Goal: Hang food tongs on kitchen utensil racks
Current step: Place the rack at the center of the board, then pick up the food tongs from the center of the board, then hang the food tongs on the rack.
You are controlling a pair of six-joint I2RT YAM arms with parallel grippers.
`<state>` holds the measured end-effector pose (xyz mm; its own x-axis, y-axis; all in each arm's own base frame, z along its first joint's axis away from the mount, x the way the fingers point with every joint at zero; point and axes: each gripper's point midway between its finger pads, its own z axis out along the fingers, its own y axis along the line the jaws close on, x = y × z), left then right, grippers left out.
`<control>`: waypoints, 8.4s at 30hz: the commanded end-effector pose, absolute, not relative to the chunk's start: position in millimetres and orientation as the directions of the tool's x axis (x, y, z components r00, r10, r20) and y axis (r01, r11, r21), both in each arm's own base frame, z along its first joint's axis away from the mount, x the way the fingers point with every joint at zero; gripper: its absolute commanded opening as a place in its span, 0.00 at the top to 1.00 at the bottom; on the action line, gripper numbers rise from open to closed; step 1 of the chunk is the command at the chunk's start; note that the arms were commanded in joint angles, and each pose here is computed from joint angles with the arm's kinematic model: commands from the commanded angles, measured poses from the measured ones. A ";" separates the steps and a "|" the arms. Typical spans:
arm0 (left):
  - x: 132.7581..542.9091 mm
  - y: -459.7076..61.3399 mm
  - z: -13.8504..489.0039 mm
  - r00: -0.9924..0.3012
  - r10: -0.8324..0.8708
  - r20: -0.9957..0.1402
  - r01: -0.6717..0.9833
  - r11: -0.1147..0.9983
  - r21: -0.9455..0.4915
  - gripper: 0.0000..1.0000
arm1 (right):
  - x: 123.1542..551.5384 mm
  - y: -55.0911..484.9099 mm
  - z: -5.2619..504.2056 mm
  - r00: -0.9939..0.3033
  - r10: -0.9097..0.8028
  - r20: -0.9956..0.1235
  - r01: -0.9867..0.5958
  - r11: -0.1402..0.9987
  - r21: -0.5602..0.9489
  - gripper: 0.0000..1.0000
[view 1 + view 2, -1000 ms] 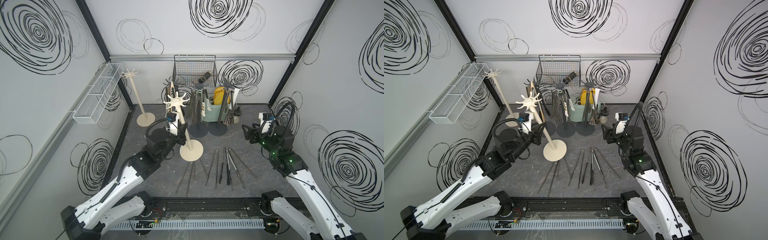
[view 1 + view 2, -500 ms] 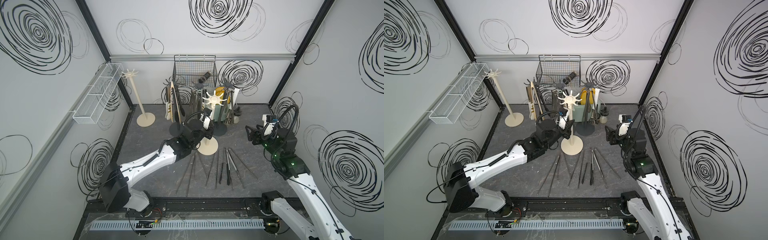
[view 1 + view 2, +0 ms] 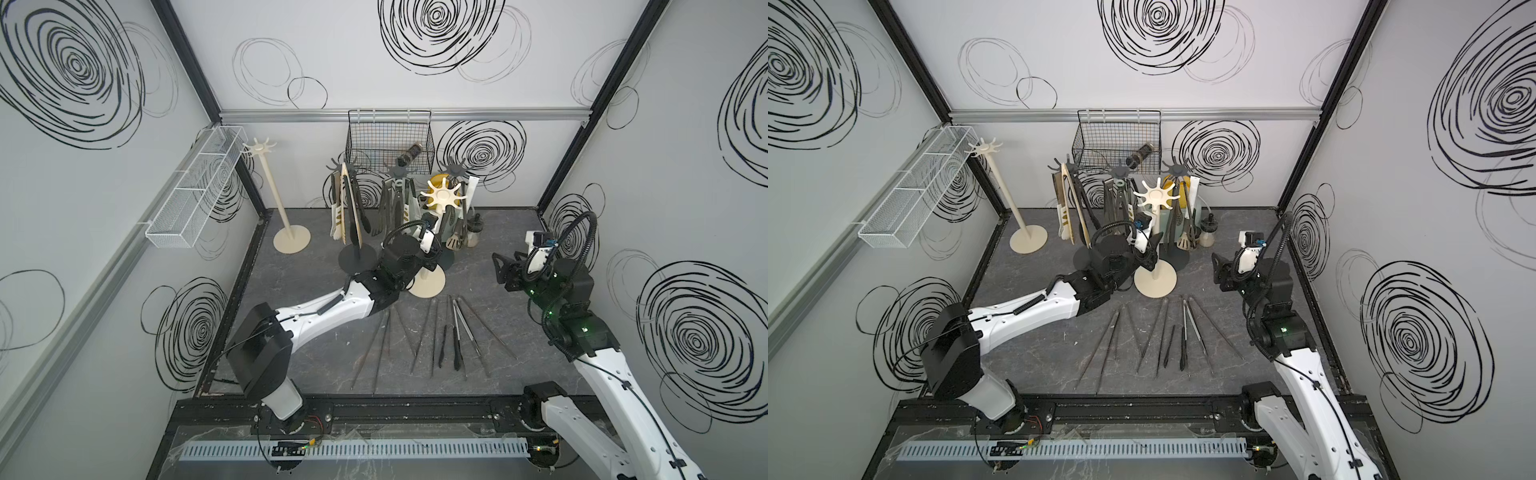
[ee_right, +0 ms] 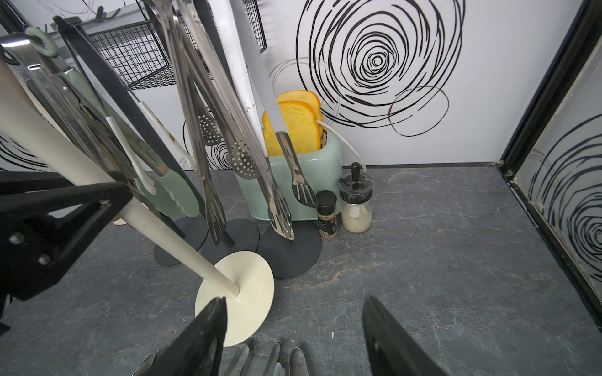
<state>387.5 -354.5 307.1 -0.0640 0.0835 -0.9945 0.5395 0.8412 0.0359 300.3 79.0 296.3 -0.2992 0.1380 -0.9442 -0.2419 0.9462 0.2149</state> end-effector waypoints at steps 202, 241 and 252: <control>225.1 -197.6 73.3 -0.802 0.062 -0.595 0.281 0.917 -0.284 0.49 | 326.5 206.4 429.6 0.042 -0.025 -0.999 -0.720 0.692 -0.047 1.00; 215.0 -191.0 66.4 -0.822 0.075 -0.565 0.278 0.918 -0.282 0.49 | 339.0 206.4 342.2 -0.147 -0.051 -0.988 -0.664 0.746 0.060 0.81; 211.7 -191.7 49.6 -0.851 0.114 -0.513 0.275 0.928 -0.250 0.50 | 328.5 195.8 331.6 -0.171 -0.056 -0.984 -0.637 0.768 0.067 0.65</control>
